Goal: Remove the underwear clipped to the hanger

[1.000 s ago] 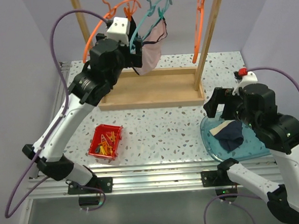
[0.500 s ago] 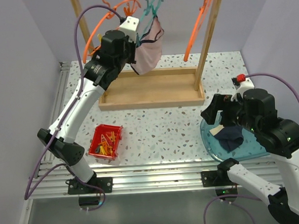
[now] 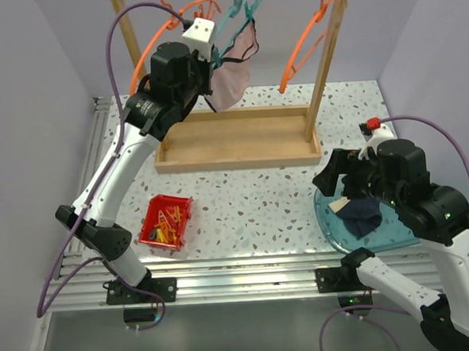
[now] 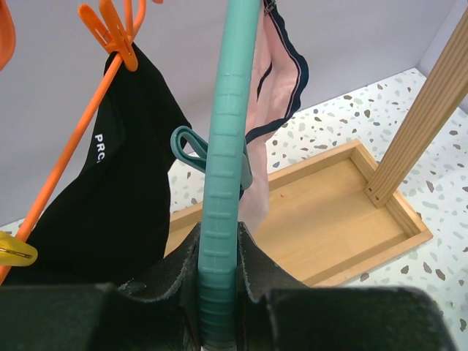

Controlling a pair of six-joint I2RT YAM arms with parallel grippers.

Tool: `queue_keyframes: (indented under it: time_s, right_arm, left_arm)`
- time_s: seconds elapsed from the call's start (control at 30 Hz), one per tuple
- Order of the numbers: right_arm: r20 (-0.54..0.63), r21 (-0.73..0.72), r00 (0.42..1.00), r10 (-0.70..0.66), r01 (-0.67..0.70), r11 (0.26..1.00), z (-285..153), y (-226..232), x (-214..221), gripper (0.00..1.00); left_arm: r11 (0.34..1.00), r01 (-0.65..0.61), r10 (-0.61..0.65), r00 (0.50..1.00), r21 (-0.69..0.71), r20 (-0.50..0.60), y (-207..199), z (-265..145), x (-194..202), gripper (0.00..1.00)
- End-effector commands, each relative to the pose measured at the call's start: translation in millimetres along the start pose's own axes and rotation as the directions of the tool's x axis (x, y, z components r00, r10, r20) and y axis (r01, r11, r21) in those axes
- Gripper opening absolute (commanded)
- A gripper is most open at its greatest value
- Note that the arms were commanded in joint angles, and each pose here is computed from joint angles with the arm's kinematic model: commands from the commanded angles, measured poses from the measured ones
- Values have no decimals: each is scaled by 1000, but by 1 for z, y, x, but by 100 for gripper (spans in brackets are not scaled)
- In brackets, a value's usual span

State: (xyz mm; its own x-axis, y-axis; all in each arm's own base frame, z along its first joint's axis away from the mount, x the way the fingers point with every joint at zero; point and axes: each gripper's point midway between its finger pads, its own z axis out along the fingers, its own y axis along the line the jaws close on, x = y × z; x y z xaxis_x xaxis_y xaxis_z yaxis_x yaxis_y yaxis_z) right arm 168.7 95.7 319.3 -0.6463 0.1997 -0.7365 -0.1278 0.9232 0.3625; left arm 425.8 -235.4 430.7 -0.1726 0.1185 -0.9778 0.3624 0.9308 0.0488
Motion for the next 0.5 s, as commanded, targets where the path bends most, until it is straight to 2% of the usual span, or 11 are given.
queue_keyframes:
  time_s: [0.0, 0.3, 0.47]
  right_arm:
    - [23, -47, 1000, 4, -3, 999, 1, 10, -9, 86]
    - [23, -50, 1000, 1, 1, 999, 5, 12, -11, 86]
    - [16, -65, 1000, 4, -3, 998, 11, 16, -12, 86]
  left_arm:
    - [997, 74, -74, 962, 13, 262, 11, -45, -89, 0]
    - [996, 74, -85, 974, 58, 209, 9, -79, -66, 0]
    - [985, 90, -112, 982, 146, 152, -2, -109, -39, 0]
